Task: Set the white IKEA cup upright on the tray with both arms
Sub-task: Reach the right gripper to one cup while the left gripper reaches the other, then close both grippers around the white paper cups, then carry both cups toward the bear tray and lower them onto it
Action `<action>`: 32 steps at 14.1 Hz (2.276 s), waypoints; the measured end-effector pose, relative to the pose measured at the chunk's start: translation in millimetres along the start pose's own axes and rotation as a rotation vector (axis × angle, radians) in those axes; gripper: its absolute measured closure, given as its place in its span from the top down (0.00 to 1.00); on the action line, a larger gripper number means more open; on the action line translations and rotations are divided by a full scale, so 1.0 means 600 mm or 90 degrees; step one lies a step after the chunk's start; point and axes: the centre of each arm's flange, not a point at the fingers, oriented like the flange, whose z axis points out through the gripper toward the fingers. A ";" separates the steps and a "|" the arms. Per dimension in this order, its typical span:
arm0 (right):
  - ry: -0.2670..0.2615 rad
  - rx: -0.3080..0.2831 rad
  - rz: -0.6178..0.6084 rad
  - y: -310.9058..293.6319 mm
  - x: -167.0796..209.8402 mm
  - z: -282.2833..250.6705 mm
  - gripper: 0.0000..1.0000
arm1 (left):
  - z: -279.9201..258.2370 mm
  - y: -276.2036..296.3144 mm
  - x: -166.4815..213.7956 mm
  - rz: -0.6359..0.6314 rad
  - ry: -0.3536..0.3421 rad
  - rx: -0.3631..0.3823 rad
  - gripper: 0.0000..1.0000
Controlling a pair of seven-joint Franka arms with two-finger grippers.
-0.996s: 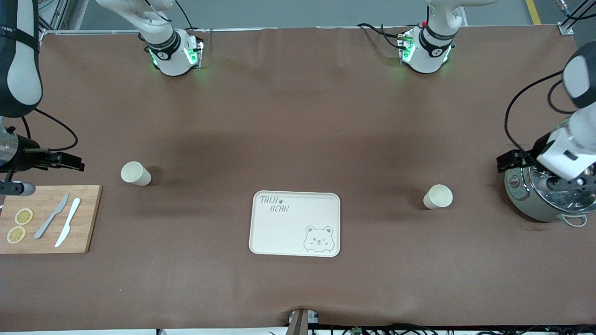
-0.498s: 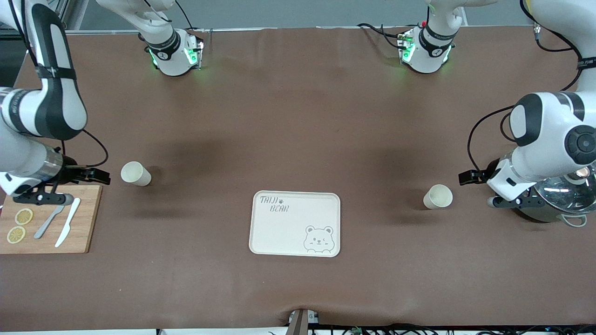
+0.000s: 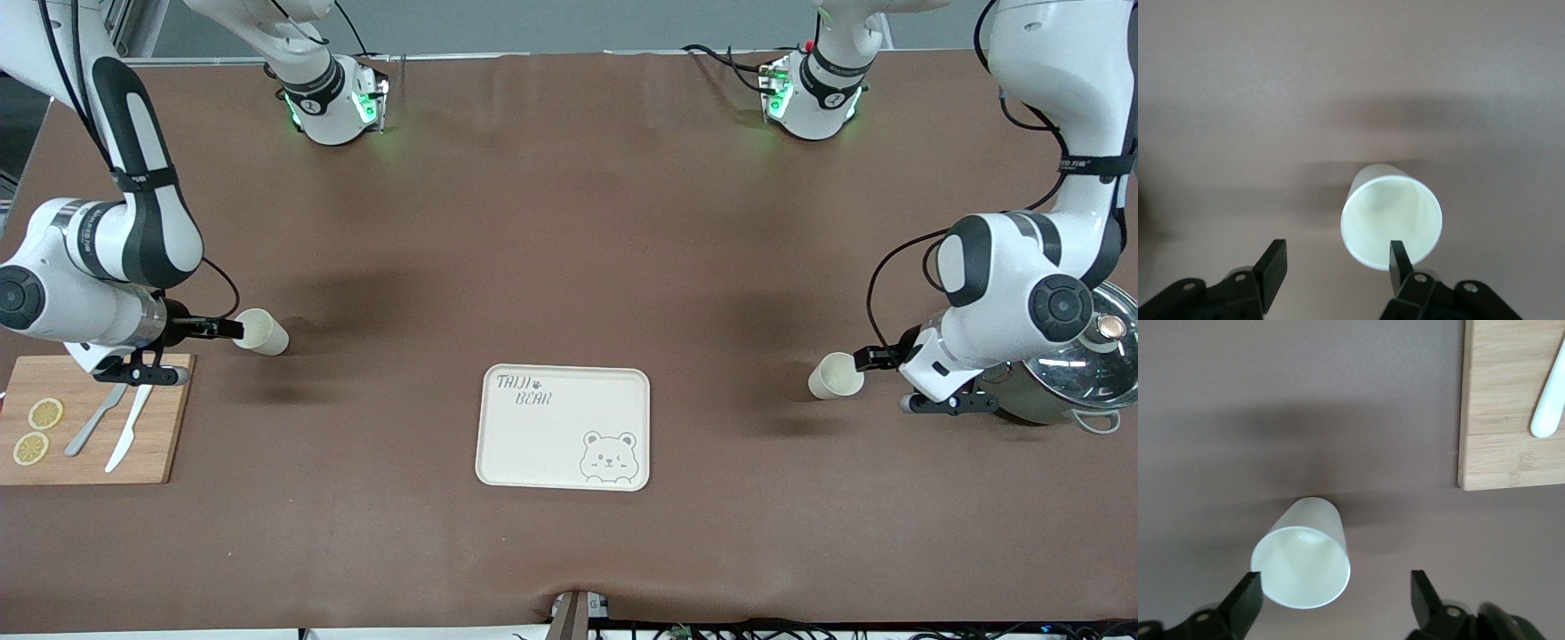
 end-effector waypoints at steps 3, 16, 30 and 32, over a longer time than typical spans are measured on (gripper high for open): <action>0.000 0.000 0.001 0.001 -0.011 0.047 0.80 | 0.044 0.005 0.007 0.003 0.011 -0.001 0.59; -0.002 0.002 0.013 -0.006 -0.010 0.064 0.03 | 0.068 0.050 0.014 0.017 0.020 -0.001 0.03; 0.028 0.107 0.133 -0.322 0.090 -0.131 0.03 | -0.014 0.377 0.010 -0.113 0.086 -0.037 0.03; 0.055 0.120 0.181 -0.377 0.102 -0.122 0.03 | -0.008 0.425 0.012 -0.140 0.090 -0.046 0.03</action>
